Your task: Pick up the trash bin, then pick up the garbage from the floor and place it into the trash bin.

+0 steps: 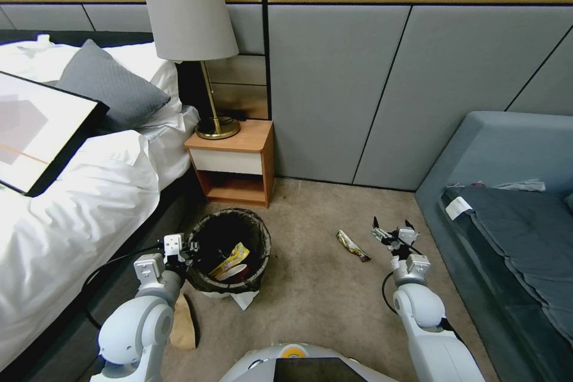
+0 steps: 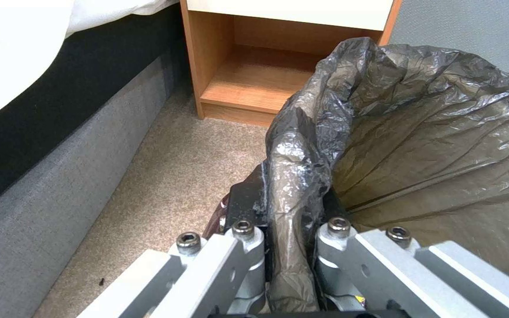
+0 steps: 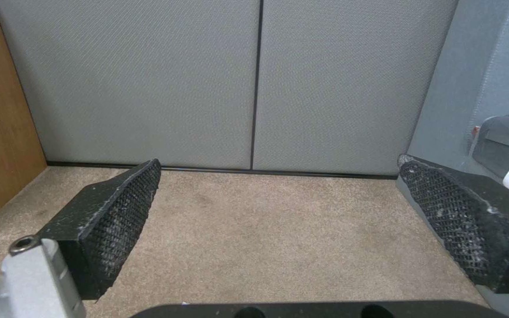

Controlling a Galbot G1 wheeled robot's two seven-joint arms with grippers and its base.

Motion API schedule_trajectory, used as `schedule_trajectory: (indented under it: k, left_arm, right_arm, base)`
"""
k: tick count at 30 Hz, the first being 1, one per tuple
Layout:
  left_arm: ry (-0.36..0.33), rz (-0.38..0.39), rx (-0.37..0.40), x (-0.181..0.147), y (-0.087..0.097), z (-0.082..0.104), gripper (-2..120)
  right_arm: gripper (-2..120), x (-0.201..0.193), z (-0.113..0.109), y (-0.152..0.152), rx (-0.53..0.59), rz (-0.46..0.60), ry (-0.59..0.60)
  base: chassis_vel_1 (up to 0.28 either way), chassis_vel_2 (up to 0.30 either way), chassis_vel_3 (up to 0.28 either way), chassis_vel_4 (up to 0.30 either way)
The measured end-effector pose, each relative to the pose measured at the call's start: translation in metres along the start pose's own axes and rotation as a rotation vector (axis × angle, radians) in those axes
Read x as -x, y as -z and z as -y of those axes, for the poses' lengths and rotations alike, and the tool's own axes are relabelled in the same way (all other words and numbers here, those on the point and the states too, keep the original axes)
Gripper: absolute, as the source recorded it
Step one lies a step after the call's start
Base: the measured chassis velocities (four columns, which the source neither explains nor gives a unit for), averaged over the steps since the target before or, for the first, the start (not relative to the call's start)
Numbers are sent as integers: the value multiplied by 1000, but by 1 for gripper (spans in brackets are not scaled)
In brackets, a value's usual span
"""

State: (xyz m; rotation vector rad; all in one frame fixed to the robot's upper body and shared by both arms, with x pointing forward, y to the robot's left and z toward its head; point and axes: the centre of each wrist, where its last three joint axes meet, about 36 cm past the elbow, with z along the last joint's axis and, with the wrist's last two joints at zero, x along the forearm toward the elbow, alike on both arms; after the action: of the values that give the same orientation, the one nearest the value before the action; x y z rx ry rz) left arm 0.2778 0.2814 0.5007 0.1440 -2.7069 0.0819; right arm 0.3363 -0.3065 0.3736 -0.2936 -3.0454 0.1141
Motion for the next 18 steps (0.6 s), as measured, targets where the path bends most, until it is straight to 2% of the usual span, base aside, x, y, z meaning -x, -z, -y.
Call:
schedule_trajectory:
  k: [18]
  left_arm:
    - [0,0,0,0,0,0,4]
  right_arm:
    - [100,0,0,0,0,0,0]
  base:
    - [0,0,0,0]
